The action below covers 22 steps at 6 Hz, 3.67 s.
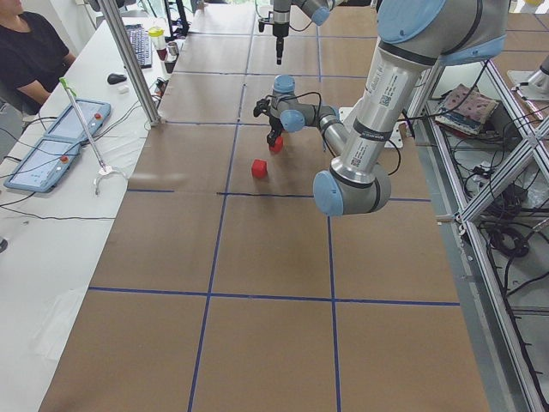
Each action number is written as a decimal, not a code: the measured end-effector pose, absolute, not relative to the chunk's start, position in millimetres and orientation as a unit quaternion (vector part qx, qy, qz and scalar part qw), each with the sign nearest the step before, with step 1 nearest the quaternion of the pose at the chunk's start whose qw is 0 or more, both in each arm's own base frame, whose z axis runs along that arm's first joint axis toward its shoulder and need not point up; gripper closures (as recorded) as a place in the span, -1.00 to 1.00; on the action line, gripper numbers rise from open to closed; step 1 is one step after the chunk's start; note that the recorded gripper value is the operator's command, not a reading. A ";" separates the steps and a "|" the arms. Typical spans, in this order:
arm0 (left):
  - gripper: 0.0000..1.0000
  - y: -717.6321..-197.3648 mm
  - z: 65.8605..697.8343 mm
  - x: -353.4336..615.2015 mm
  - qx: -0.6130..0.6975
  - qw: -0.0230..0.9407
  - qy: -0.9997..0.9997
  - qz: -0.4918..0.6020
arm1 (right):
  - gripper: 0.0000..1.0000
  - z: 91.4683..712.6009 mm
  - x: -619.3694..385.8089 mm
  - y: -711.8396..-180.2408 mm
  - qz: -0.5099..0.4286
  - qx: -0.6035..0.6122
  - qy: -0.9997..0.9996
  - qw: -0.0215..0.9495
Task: Form red blocks into L shape at center
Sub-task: 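Close the left gripper on the red cube nearest the center cube, then carry the cube with the left gripper and set it beside the center cube, then open the left gripper and move it back toward the last red cube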
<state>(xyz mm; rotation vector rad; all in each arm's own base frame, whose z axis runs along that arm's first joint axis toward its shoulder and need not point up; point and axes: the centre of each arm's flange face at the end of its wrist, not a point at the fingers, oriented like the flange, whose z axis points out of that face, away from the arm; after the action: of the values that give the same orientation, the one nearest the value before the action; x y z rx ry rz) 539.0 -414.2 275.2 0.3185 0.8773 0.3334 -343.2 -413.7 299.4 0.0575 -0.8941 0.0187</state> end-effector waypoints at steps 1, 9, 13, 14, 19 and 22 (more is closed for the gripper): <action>1.00 -423.4 266.9 537.4 0.157 0.879 0.423 0.153 | -1.00 298.8 -342.4 -413.8 0.009 0.028 -0.433 0.901; 1.00 -460.3 168.3 610.9 0.056 0.903 0.423 -0.051 | -1.00 304.6 -312.9 -414.1 0.020 0.012 -0.443 0.896; 1.00 -442.3 169.6 624.6 0.055 0.904 0.422 -0.042 | -1.00 306.5 -312.4 -414.1 0.021 0.010 -0.443 0.896; 1.00 -439.6 170.3 625.4 0.054 0.904 0.422 -0.041 | -1.00 306.8 -312.5 -414.2 0.021 0.009 -0.442 0.897; 0.33 -434.7 172.4 628.5 0.056 0.905 0.421 -0.038 | -1.00 307.4 -313.2 -414.2 0.020 0.009 -0.442 0.897; -1.00 -431.3 172.4 631.5 0.063 0.905 0.419 -0.034 | -1.00 308.0 -313.7 -414.2 0.021 0.008 -0.441 0.897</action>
<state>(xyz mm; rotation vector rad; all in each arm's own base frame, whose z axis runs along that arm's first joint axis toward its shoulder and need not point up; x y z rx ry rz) 631.5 -431.3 172.4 0.1300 0.8665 -0.0710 -313.7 -414.2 308.0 0.0161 -0.9144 0.0425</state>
